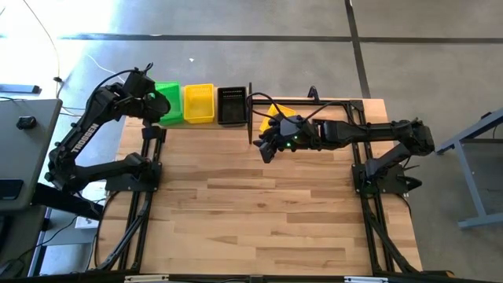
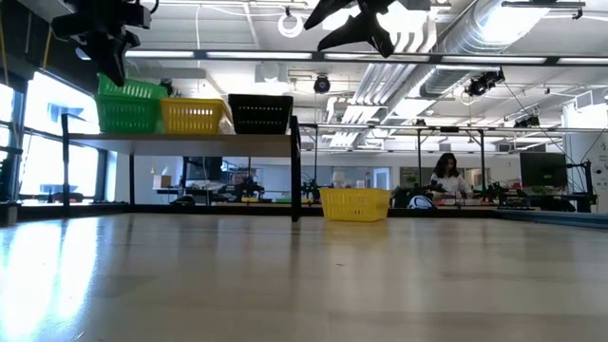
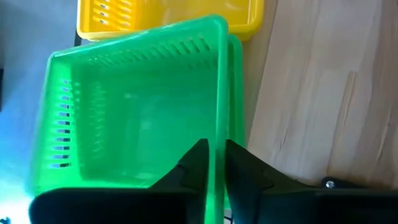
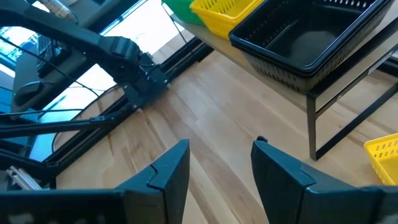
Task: Stack baskets on shelf by color
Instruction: Stack the green bin on top of the green bin on the shelf
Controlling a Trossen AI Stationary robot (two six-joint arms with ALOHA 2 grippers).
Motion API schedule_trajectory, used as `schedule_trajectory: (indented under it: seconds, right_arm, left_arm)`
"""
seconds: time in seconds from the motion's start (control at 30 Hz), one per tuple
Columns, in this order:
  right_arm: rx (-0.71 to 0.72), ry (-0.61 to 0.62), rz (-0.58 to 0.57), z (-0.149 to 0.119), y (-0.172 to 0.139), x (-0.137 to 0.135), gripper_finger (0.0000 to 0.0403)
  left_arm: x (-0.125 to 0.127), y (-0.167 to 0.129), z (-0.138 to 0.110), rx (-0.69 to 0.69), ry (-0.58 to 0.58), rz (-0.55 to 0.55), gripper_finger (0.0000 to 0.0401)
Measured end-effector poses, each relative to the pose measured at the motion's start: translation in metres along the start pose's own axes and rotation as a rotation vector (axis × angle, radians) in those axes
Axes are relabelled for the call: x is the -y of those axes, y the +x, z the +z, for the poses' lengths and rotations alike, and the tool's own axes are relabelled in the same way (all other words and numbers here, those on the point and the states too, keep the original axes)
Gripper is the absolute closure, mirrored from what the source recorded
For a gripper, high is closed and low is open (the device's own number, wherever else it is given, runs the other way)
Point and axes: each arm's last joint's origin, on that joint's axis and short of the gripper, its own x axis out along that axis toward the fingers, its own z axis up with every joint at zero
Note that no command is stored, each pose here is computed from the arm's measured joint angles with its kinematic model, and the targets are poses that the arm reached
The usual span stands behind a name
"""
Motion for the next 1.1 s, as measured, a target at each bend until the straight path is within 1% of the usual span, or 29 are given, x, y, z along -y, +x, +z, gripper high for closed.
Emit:
schedule_trajectory:
  seconds: [0.27, 0.5, 0.7, 0.83, 0.93, 1.1]
  right_arm:
    - [-0.004, 0.0, 0.006, -0.0002, 0.0, -0.0002, 0.0247]
    - [-0.008, 0.0, 0.011, -0.0003, 0.0001, -0.0003, 0.0247]
    - [-0.008, 0.0, 0.011, -0.0003, 0.0, -0.0004, 0.0247]
    - [-0.008, 0.007, 0.011, -0.0003, 0.0001, -0.0003, 0.0247]
    - [-0.008, 0.008, 0.011, -0.0003, 0.0, -0.0003, 0.0247]
    - [-0.005, 0.011, 0.013, 0.0, 0.0, -0.0005, 0.0247]
  left_arm:
    - [-0.0001, 0.0, -0.0017, -0.042, -0.016, 0.023, 0.031]
    - [0.0007, -0.0003, -0.0035, -0.07, -0.152, 0.035, 0.0287]
    - [0.0006, -0.0004, -0.0052, -0.11, -0.198, 0.064, 0.0277]
    - [0.0014, -0.0008, -0.0072, -0.154, -0.225, 0.087, 0.0279]
    - [0.0026, -0.0009, -0.0058, -0.157, -0.252, 0.098, 0.0282]
    - [0.004, -0.0012, -0.0041, -0.171, -0.265, 0.128, 0.0283]
